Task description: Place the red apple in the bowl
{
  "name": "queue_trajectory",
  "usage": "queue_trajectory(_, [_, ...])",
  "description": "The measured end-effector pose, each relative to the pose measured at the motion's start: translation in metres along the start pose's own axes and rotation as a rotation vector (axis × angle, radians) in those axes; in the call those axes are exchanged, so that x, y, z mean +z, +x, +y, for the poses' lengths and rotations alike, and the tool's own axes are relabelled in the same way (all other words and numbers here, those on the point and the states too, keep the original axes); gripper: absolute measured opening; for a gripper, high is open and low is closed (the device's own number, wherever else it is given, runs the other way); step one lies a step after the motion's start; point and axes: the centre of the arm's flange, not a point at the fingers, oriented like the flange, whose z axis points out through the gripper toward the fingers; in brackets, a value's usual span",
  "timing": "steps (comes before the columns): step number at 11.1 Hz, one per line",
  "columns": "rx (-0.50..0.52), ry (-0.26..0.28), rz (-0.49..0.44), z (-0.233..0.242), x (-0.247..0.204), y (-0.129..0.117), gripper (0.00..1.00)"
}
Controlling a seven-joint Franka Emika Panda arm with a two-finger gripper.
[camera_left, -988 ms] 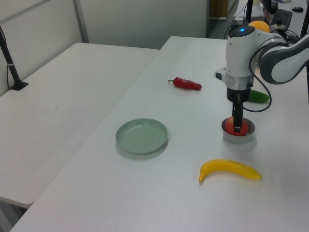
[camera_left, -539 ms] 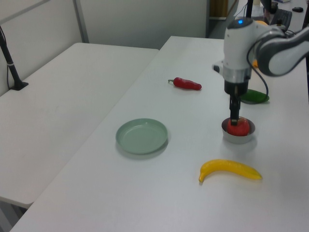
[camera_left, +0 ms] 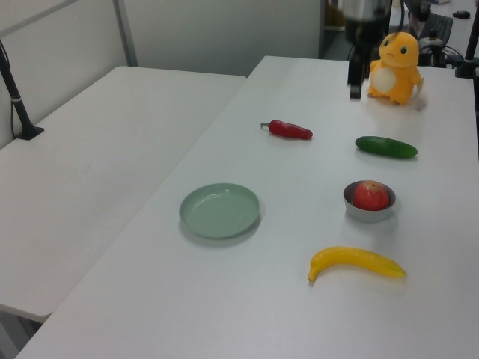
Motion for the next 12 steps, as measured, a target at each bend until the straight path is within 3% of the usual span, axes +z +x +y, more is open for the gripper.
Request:
queue_trajectory(2, [0.044, 0.037, 0.017, 0.036, -0.035, -0.003, 1.0])
queue_trajectory(6, [0.006, 0.124, 0.011, 0.084, -0.054, -0.018, 1.0])
queue_trajectory(12, [-0.091, 0.124, 0.064, 0.086, -0.04, -0.002, 1.0])
